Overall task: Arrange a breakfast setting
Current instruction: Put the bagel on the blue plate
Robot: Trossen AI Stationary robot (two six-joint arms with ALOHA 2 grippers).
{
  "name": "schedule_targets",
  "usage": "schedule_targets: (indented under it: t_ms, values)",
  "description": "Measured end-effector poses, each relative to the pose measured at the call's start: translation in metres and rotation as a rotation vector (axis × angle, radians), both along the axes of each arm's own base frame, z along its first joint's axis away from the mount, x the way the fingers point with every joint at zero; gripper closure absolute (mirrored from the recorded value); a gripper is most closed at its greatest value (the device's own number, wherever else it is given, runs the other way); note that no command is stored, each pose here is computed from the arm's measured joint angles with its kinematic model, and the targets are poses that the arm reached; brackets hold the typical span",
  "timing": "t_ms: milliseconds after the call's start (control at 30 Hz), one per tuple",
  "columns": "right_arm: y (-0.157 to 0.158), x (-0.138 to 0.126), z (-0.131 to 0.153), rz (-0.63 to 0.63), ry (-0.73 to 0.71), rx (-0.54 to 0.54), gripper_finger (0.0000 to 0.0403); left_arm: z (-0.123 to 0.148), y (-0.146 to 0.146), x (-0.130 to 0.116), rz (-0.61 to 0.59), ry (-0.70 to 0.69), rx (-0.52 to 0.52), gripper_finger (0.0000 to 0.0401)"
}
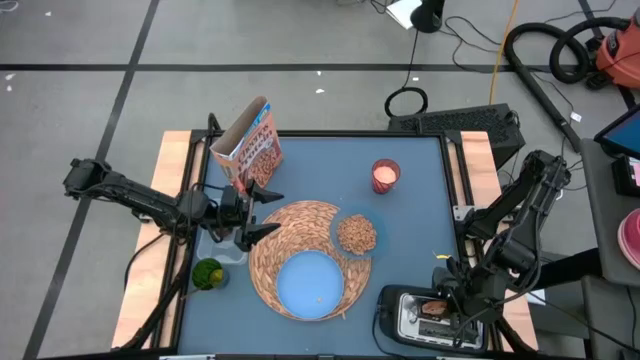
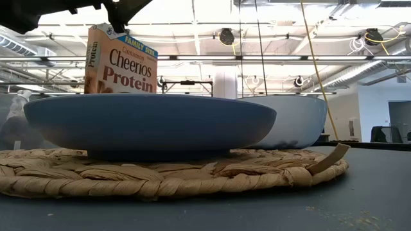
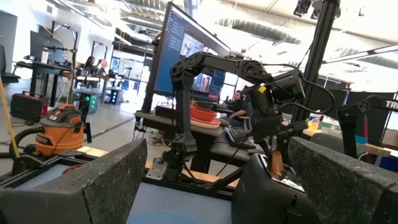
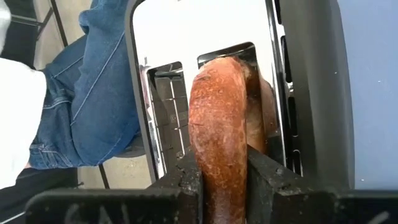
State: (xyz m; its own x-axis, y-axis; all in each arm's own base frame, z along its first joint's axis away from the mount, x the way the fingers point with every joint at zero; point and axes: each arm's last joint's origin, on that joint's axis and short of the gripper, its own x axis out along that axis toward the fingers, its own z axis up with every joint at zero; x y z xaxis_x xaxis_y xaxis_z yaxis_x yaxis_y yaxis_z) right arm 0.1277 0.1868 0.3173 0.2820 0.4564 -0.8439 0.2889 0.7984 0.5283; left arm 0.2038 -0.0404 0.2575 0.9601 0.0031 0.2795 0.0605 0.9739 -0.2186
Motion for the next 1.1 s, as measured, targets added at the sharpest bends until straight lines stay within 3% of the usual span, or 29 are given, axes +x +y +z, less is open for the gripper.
schedule_targets:
  t_ms: [367, 1100]
  values:
    - [-0.015, -0.008, 0.01, -0.047, -0.04, -0.002, 0.0343, 0.0, 0.0, 0.0, 0.001, 0.0, 0.003, 0.0007]
    - [-0.045, -0.022, 0.038, -0.144, -0.182, 0.125, 0.0344, 0.0, 0.0, 0.0, 0.001, 0.0, 0.003, 0.0007]
